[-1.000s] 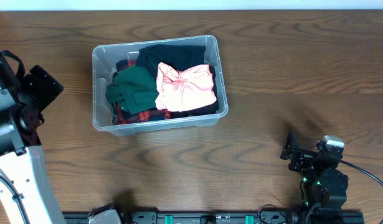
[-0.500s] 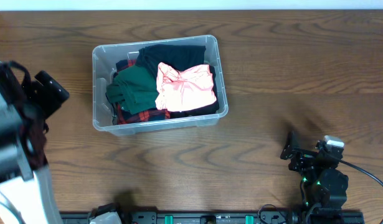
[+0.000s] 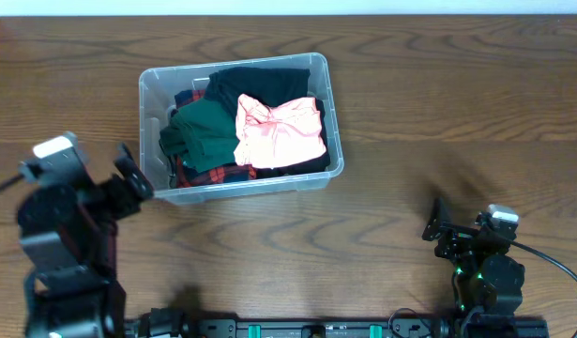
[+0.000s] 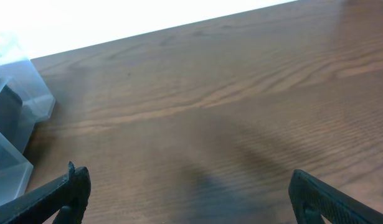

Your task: Pack container

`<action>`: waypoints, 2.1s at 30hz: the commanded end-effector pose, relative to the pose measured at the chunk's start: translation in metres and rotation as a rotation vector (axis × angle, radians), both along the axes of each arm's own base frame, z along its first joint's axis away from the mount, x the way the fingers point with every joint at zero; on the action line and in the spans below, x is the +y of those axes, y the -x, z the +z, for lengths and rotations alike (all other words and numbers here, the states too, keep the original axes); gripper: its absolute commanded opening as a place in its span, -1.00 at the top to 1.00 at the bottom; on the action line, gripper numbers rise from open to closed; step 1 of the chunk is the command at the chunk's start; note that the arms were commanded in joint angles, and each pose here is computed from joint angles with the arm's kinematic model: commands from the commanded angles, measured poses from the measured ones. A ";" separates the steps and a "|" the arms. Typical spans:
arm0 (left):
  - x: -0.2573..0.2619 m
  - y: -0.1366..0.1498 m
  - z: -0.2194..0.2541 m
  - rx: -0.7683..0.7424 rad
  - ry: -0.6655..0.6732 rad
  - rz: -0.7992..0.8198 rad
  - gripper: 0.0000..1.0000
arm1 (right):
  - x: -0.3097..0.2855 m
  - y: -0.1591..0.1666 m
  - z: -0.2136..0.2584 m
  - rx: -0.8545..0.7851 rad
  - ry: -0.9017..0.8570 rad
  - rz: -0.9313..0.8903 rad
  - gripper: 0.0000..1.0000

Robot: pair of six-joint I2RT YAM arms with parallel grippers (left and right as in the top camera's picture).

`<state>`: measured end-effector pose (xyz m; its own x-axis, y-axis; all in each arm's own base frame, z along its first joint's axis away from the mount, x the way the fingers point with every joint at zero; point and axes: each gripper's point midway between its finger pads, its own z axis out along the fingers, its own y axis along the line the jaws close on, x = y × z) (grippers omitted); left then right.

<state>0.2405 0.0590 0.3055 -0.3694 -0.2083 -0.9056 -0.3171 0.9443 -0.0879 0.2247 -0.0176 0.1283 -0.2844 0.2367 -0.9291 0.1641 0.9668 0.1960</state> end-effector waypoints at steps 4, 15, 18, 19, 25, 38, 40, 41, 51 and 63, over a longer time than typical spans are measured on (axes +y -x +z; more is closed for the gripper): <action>-0.022 0.012 -0.035 -0.047 -0.020 -0.115 -0.96 | -0.002 0.000 -0.001 -0.004 -0.012 -0.017 -0.98; -0.045 0.033 -0.088 -0.068 -0.013 -0.211 -0.96 | -0.002 0.000 -0.001 -0.004 -0.012 -0.017 -0.99; -0.048 0.035 -0.098 -0.079 -0.009 -0.224 -0.96 | -0.002 0.000 -0.001 -0.004 -0.012 -0.017 -0.98; -0.048 0.036 -0.101 -0.083 -0.008 -0.228 -0.96 | -0.002 0.000 -0.001 -0.004 -0.012 -0.017 -0.99; -0.056 0.037 -0.115 -0.119 -0.006 -0.265 -0.96 | -0.002 0.000 -0.001 -0.005 -0.012 -0.017 -0.99; -0.063 0.029 -0.143 -0.127 0.003 -0.304 -0.96 | -0.002 0.000 -0.001 -0.005 -0.012 -0.017 -0.99; -0.063 0.028 -0.148 -0.120 0.004 -0.304 -0.96 | -0.002 0.000 -0.001 -0.005 -0.012 -0.017 -0.98; -0.063 0.027 -0.151 -0.116 0.005 -0.304 -0.96 | -0.002 0.000 -0.001 -0.004 -0.012 -0.017 -0.98; -0.063 0.023 -0.186 -0.050 0.015 -0.303 -0.96 | -0.002 0.000 -0.001 -0.004 -0.012 -0.017 -0.99; -0.062 0.019 -0.193 -0.057 0.009 -0.301 -0.96 | -0.002 0.000 -0.001 -0.004 -0.012 -0.017 -0.99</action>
